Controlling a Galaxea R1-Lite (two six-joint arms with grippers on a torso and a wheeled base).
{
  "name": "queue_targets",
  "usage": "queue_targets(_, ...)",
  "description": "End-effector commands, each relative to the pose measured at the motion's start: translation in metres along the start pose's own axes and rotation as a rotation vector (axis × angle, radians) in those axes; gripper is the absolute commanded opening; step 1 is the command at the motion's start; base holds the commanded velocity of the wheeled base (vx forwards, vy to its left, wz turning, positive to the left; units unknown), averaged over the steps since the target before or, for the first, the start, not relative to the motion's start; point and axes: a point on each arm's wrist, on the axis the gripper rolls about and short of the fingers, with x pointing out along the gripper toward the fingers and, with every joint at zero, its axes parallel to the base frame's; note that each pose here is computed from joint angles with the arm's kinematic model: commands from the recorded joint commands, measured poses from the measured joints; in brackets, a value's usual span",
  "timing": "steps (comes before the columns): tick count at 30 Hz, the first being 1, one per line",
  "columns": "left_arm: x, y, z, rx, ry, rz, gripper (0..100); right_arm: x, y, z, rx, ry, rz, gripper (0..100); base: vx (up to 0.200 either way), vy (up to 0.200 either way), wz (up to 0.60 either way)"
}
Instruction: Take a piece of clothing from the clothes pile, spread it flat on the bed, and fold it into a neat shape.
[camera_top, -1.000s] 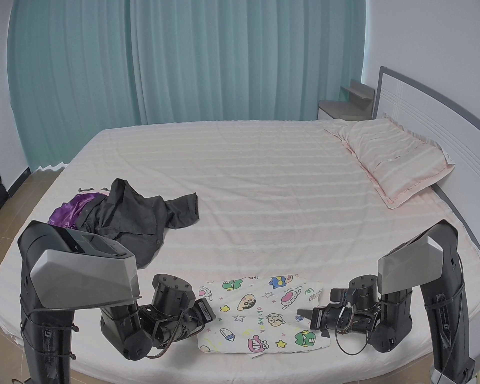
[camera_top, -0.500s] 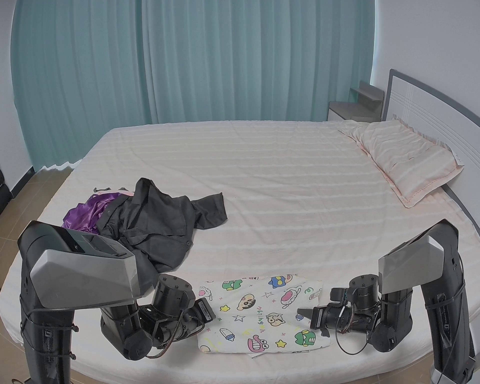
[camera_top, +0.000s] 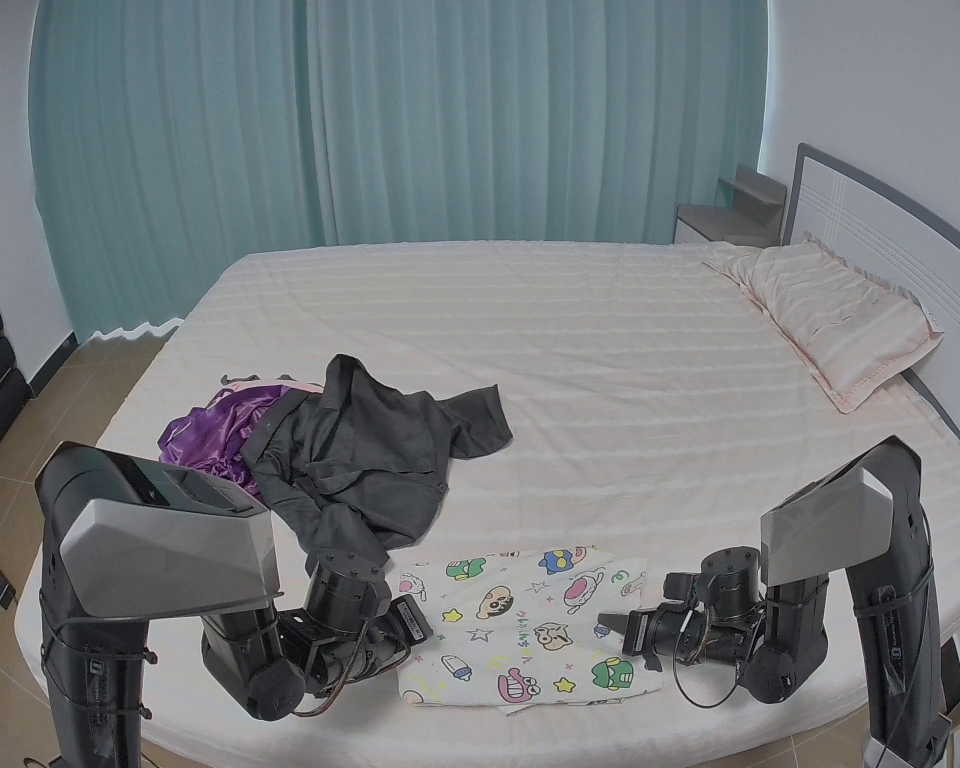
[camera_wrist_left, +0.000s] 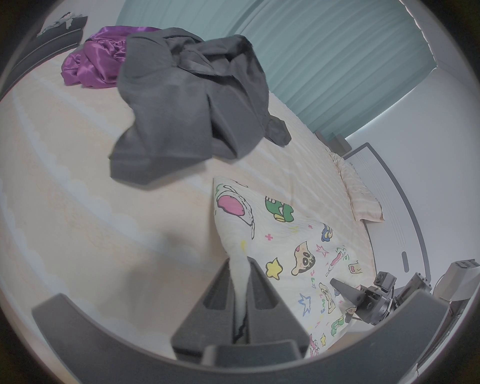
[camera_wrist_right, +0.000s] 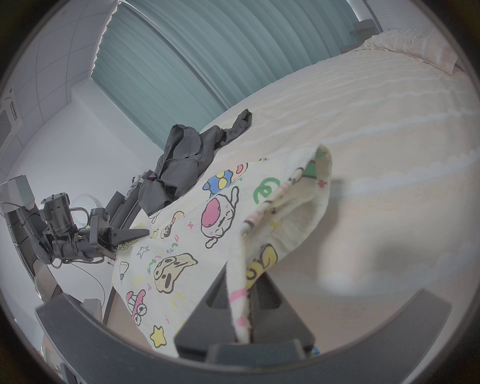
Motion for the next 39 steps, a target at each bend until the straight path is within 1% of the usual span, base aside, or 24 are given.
queue_targets(1,0.000,0.000,0.000,-0.001,-0.001,0.001,0,-0.002,-0.001,0.002,-0.001,-0.013,-0.001,0,0.000,0.200,0.00)
queue_targets(7,-0.001,0.000,-0.002,0.004,0.006,0.002,0,-0.002,-0.001,0.000,-0.001,-0.007,-0.006,0,0.000,0.000,0.00)
queue_targets(8,-0.001,0.000,-0.003,0.005,0.009,0.004,0,-0.003,-0.002,-0.001,-0.001,-0.002,-0.006,100,0.000,0.000,0.00)
queue_targets(10,-0.002,0.002,-0.003,0.006,0.014,0.005,0,-0.004,-0.002,-0.001,-0.001,-0.001,-0.007,100,0.000,0.000,0.00)
queue_targets(11,-0.003,0.002,-0.005,0.007,0.020,0.006,100,-0.004,-0.001,-0.001,-0.001,-0.001,-0.007,100,0.000,0.000,0.00)
queue_targets(15,-0.003,0.002,-0.005,0.007,0.020,0.006,100,-0.011,0.000,0.004,-0.001,-0.013,-0.008,100,0.000,0.000,0.00)
queue_targets(20,-0.003,0.003,-0.002,-0.005,0.011,0.002,100,-0.032,-0.009,0.009,0.016,-0.016,-0.048,100,0.000,0.000,0.00)
queue_targets(22,-0.004,0.003,0.004,-0.038,-0.012,-0.009,100,-0.044,-0.015,0.010,0.009,-0.004,-0.052,100,0.000,0.000,0.00)
queue_targets(25,-0.006,0.002,0.016,-0.136,-0.065,-0.055,100,-0.064,-0.017,0.002,-0.037,0.078,0.015,100,0.000,0.000,0.00)
queue_targets(26,-0.007,0.002,0.019,-0.153,-0.074,-0.065,100,-0.069,-0.018,-0.002,-0.054,0.105,0.035,100,0.000,0.000,0.00)
queue_targets(27,-0.007,0.002,0.020,-0.168,-0.081,-0.074,100,-0.074,-0.018,-0.007,-0.090,0.136,0.066,100,0.000,0.000,0.00)
queue_targets(28,-0.007,0.002,0.020,-0.171,-0.081,-0.078,100,-0.076,-0.017,-0.009,-0.109,0.151,0.082,100,0.000,0.000,0.00)
queue_targets(29,-0.007,0.003,0.021,-0.172,-0.079,-0.084,100,-0.080,-0.017,-0.014,-0.155,0.180,0.101,100,0.000,0.000,0.00)
queue_targets(31,-0.007,0.003,0.021,-0.172,-0.078,-0.085,100,-0.078,-0.017,-0.018,-0.184,0.200,0.109,100,0.000,0.000,0.00)
queue_targets(37,-0.006,0.003,0.021,-0.171,-0.077,-0.084,100,-0.076,-0.015,-0.026,-0.191,0.235,0.116,100,0.000,0.000,0.00)
queue_targets(38,-0.006,0.003,0.020,-0.171,-0.076,-0.083,100,-0.077,-0.014,-0.028,-0.191,0.245,0.117,0,0.000,0.000,0.00)
queue_targets(39,-0.006,0.003,0.020,-0.171,-0.076,-0.083,100,-0.077,-0.014,-0.028,-0.191,0.245,0.117,0,0.000,0.000,0.00)
